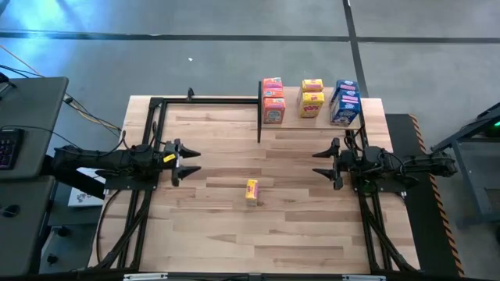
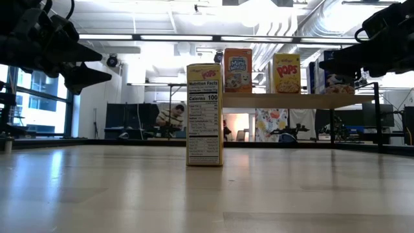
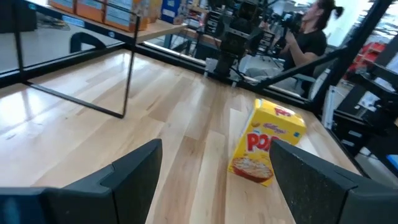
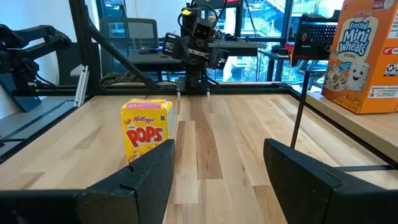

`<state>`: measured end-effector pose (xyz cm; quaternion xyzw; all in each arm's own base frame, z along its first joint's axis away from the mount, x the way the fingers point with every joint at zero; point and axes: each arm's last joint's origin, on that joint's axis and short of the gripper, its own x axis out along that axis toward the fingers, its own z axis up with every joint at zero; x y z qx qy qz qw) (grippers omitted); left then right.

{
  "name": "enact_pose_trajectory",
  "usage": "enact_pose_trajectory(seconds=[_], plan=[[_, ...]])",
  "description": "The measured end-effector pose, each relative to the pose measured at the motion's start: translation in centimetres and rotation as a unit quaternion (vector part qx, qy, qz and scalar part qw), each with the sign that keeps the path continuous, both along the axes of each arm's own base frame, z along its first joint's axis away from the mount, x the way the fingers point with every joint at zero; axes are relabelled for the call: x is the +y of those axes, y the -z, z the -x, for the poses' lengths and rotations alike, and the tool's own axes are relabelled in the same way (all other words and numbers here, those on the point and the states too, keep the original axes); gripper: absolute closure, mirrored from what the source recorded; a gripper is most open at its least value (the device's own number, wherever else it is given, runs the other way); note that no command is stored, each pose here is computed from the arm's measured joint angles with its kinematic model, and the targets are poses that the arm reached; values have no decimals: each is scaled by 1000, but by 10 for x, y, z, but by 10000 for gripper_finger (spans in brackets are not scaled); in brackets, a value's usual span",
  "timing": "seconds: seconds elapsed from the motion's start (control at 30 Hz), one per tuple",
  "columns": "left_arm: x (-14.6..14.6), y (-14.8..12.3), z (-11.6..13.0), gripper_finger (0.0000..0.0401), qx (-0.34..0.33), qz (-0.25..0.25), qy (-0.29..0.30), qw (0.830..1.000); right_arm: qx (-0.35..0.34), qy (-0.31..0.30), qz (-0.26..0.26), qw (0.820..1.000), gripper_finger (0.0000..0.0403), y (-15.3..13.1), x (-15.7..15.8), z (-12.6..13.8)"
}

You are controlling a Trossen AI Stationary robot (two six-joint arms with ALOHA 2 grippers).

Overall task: Stack cereal on shelf
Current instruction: Put the yellow cereal box on the shelf aligned with the yellow cereal boxes

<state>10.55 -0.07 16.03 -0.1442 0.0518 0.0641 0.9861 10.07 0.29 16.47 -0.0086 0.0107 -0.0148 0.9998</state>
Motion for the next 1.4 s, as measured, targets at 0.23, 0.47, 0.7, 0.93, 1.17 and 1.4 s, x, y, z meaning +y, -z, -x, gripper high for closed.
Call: enact_pose_trajectory(seconds=[0.23,0.47,0.7,0.93,1.17,1.4], plan=[[2,-1,0,112,-7,26,-32,999,0,0,0,1000,164,0,0,0],[2,-14,0,112,-79,45,-46,995,0,0,0,1000,164,0,0,0],[3,-27,0,112,-129,29,-44,990,0,0,0,1000,164,0,0,0],[3,-63,0,112,-140,-21,-49,989,0,1,0,1000,164,0,0,0],[5,-99,-19,112,-107,-8,-101,989,0,1,0,1000,164,0,0,0],[4,-130,-55,112,-37,38,-131,990,0,2,0,1000,164,0,0,0]])
